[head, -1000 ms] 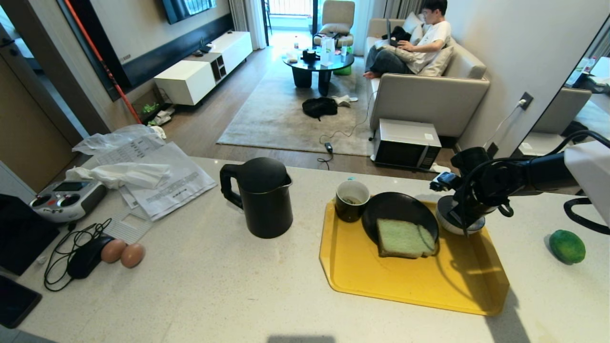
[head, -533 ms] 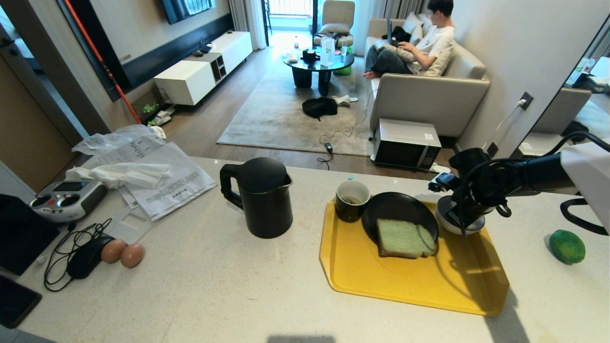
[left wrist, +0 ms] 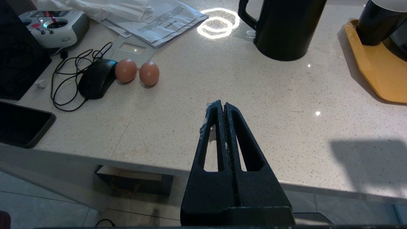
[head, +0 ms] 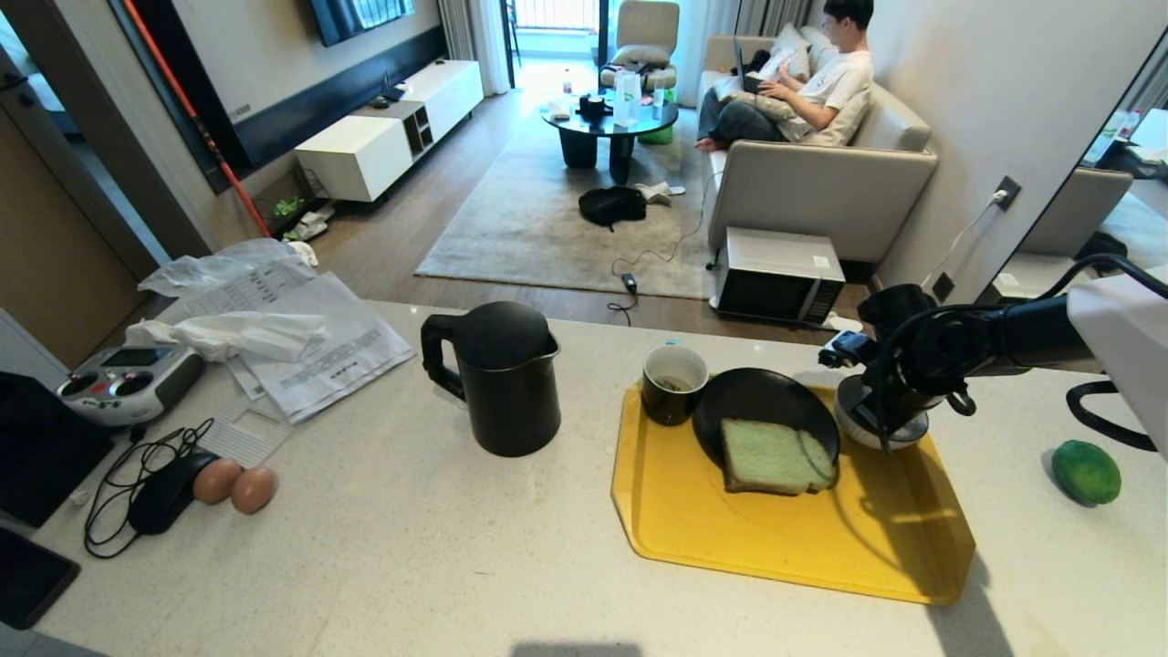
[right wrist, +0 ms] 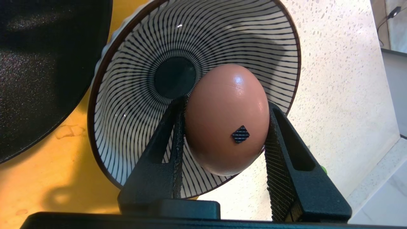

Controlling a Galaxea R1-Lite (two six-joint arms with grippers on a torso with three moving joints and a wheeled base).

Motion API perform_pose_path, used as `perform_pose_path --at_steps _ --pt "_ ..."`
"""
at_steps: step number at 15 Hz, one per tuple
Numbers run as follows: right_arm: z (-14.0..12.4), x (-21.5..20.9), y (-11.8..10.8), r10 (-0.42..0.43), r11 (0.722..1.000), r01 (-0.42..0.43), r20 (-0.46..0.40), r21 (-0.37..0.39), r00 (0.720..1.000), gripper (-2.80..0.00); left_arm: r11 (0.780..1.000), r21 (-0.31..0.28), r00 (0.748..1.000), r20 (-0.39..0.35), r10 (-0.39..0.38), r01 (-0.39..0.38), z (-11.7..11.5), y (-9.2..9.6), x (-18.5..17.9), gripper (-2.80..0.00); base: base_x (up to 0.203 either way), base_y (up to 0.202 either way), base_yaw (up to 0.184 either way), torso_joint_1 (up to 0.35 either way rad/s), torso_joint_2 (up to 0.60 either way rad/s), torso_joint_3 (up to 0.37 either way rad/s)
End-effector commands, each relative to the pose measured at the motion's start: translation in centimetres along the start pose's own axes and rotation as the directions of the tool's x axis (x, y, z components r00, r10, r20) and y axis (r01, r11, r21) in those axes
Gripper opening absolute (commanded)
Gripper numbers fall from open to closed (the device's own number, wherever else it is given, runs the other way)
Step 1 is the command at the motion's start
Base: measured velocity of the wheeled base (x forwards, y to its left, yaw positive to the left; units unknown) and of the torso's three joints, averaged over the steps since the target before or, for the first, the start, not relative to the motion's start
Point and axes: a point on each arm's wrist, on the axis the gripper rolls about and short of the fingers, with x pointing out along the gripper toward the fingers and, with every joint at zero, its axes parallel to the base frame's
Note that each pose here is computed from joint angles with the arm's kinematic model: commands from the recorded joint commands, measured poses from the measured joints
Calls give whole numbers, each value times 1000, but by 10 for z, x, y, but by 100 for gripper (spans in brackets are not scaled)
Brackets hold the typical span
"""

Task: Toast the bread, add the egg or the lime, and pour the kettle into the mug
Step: Put the egg in the bowl

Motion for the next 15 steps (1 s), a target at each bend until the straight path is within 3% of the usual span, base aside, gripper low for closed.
perform_pose_path --at_steps 1,15 --pt "0 1 0 0 1000 0 -3 -5 1000 -280 1000 0 1000 -2 0 0 0 0 0 -280 0 0 0 0 0 0" --pt "0 0 0 -12 1000 12 -9 -6 1000 -280 1000 0 1000 -1 0 0 0 0 0 -280 0 0 0 0 0 0"
